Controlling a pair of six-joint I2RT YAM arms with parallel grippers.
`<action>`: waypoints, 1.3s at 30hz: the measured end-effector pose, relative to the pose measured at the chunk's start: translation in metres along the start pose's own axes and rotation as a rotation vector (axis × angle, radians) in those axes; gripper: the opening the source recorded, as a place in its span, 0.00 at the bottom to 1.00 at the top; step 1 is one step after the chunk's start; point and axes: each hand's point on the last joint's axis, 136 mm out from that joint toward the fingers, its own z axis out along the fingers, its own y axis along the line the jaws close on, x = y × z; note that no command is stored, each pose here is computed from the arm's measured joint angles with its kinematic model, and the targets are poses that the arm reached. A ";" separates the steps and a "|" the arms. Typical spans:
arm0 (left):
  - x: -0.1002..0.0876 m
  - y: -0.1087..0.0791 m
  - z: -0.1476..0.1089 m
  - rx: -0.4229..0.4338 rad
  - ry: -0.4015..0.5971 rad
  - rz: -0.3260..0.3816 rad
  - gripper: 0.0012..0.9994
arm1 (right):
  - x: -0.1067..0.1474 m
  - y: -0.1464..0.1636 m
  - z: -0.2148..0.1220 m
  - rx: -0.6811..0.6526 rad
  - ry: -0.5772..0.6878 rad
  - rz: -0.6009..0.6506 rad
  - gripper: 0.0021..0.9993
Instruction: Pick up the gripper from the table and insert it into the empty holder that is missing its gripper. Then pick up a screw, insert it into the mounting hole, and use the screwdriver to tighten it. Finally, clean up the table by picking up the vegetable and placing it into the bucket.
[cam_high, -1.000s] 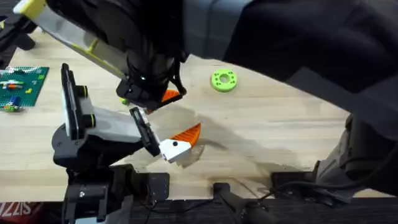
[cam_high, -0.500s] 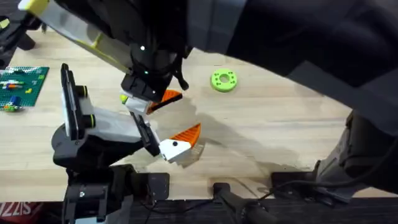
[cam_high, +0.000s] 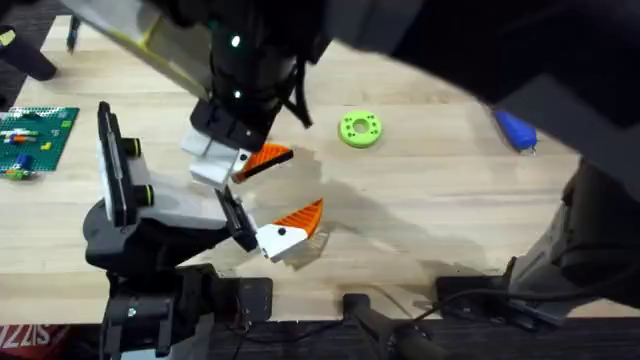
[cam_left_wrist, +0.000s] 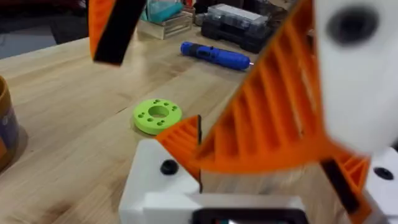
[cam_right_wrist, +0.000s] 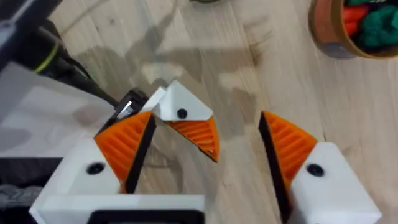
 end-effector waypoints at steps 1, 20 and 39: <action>0.000 0.000 0.000 0.000 0.000 0.000 0.99 | -0.001 -0.002 -0.004 -0.004 -0.011 0.005 0.99; 0.000 0.000 0.000 -0.001 0.000 0.005 0.01 | 0.041 -0.048 -0.033 -0.069 0.066 0.185 0.99; 0.000 0.000 0.000 -0.001 0.000 0.005 0.01 | 0.131 -0.102 -0.061 0.012 0.138 0.489 0.99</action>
